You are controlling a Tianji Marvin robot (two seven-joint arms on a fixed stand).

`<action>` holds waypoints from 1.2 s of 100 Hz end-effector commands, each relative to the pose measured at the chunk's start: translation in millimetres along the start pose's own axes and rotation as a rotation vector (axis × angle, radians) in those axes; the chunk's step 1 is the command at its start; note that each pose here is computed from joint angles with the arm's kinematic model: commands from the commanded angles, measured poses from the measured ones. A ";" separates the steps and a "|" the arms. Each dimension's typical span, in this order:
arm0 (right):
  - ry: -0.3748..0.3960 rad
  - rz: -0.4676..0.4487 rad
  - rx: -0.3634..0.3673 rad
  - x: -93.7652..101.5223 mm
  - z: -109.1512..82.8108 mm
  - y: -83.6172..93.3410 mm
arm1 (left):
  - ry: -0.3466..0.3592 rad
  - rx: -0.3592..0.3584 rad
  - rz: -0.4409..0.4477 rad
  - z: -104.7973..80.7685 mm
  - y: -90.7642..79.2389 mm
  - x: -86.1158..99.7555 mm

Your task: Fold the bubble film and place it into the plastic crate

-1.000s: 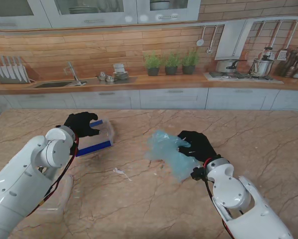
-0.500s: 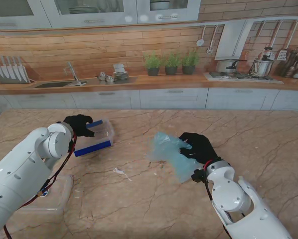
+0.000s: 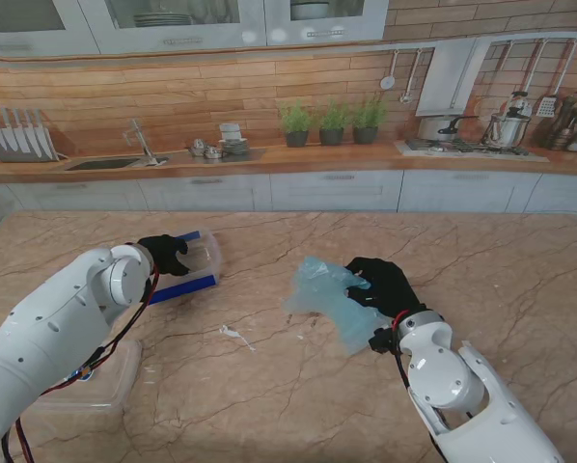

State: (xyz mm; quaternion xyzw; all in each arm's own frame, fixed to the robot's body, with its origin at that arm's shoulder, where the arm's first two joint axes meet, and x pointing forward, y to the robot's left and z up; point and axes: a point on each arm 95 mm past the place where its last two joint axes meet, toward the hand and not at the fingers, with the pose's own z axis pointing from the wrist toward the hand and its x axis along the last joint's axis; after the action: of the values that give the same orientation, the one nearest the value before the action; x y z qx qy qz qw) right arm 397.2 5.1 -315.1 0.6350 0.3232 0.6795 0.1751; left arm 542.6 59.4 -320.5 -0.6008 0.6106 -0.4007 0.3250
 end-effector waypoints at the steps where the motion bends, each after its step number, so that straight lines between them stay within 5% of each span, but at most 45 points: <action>1: 0.001 0.008 0.000 1.5 -1.0 -2.3 | 0.011 -0.018 0.002 3.5 4.0 5.8; 37: -0.003 0.012 -0.004 1.2 -1.1 -2.1 | 0.006 -0.065 0.018 13.1 14.4 10.5; 68: -0.003 0.017 0.001 0.7 -1.0 -2.4 | 0.028 -0.030 -0.016 6.3 7.3 12.1; 96: 0.006 0.019 -0.015 0.9 -3.5 -0.3 | 0.082 -0.095 -0.078 3.3 6.9 16.3; 120: 0.019 0.023 -0.030 1.4 -6.9 2.4 | 0.144 -0.162 -0.070 9.9 2.1 37.9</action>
State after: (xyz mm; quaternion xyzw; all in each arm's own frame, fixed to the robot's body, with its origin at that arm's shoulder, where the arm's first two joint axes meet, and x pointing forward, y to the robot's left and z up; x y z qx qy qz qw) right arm 393.8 0.2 -313.5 0.6323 0.3107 0.6874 0.1765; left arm 544.9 34.7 -327.3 -0.6208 0.6361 -0.3962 0.2303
